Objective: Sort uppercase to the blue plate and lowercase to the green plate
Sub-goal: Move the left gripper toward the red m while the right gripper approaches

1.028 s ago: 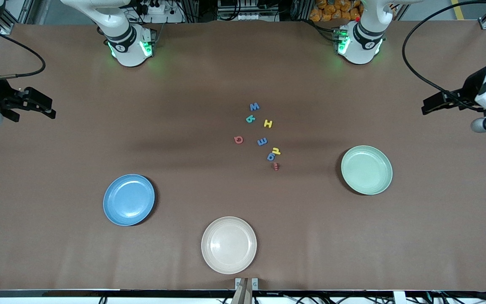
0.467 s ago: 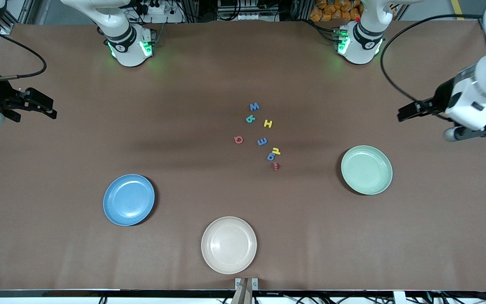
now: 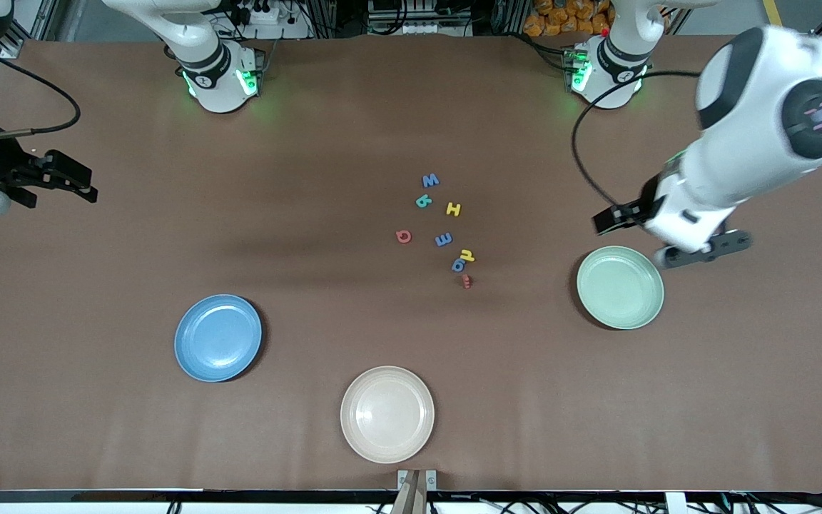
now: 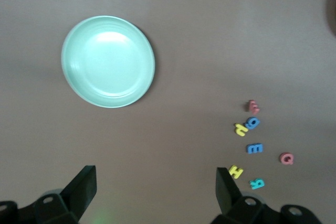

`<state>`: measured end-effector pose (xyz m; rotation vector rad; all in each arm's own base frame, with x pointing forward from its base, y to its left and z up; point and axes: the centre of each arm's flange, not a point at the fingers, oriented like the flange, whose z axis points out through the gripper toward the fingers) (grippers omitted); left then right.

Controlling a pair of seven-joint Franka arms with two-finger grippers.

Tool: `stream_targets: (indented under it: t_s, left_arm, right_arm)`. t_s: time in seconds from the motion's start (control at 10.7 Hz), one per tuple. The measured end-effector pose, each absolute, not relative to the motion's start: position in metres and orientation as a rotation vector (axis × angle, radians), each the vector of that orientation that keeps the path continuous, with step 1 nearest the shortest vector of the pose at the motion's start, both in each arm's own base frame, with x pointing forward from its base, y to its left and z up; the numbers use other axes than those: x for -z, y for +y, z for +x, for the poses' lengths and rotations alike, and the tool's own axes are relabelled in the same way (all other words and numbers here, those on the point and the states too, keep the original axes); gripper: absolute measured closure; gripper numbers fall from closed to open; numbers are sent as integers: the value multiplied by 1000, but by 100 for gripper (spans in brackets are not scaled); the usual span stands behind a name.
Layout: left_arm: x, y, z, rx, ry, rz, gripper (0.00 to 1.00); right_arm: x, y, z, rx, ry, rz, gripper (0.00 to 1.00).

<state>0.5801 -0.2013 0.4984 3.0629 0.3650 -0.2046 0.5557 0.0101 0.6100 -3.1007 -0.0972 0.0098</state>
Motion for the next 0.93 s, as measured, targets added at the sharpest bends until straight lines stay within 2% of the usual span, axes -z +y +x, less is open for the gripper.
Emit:
stream_targets:
  t_s: [0.65, 0.93]
  left_arm:
    - [-369, -314, 584, 167, 376, 3031, 0]
    - [-325, -363, 568, 129, 422, 3056, 0]
  right_arm:
    - [-600, 13, 557, -39, -105, -3100, 0]
    - [-582, 29, 559, -94, -146, -3096, 0]
